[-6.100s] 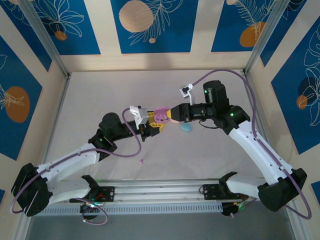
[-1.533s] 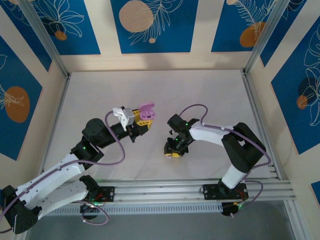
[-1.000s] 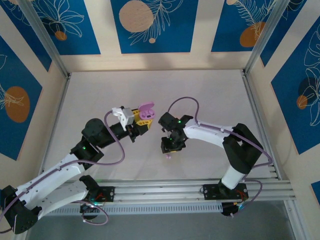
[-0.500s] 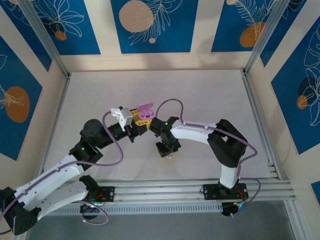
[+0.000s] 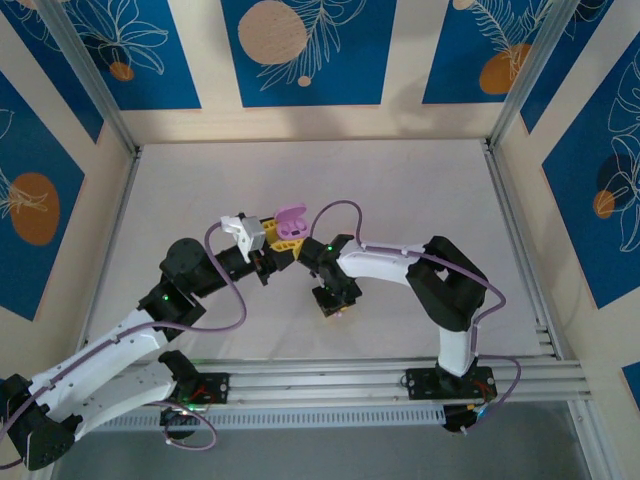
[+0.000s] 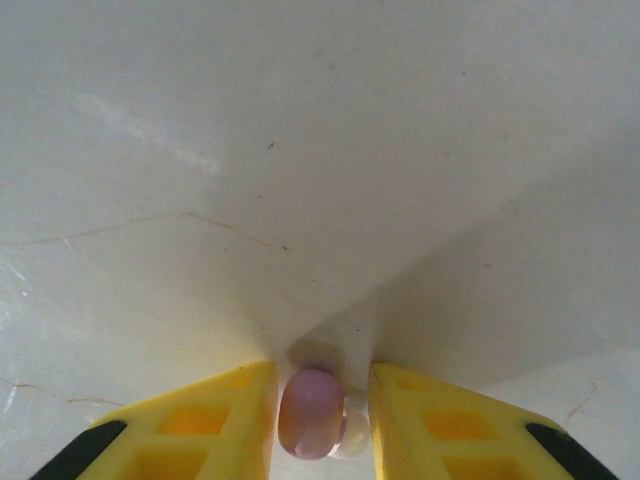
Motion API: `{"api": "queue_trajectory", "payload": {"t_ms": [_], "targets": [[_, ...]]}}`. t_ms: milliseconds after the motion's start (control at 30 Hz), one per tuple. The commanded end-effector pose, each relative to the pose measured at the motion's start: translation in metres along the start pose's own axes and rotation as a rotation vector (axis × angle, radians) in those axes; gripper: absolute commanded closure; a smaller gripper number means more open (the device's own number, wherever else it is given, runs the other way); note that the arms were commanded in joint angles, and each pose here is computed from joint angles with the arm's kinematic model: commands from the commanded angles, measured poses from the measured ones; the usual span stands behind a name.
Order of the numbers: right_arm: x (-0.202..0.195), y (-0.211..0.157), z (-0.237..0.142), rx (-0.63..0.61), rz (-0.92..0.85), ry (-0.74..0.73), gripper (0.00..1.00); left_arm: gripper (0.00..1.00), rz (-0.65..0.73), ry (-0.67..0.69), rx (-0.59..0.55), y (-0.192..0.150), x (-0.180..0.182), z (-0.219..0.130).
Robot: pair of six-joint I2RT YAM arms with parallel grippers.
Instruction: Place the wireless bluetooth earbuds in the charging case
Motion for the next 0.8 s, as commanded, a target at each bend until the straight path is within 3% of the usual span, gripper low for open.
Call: {"api": "queue_trajectory", "payload": {"t_ms": [0,767], "targets": [[0.0036,0.0033,-0.0005,0.009,-0.017,-0.002,0.69,0.71,0.01,0.0,-0.055,0.0183,-0.0014,-0.0011],[0.0018,-0.0011,0.0023,0.051,-0.009,-0.01,0.76,0.71,0.007,0.003,-0.045,0.0153,-0.0014,-0.0009]]}}
Point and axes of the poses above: each hand's point on the last joint's axis, 136 mm out from that joint toward the fingers, its own z axis out along the fingers, its own x axis along the line the jaws close on, y = z × x, the point moved 8 cm from there along -z, back along the fingers, and after that the axes turned 7 degrees about z, right-handed, at the moved point
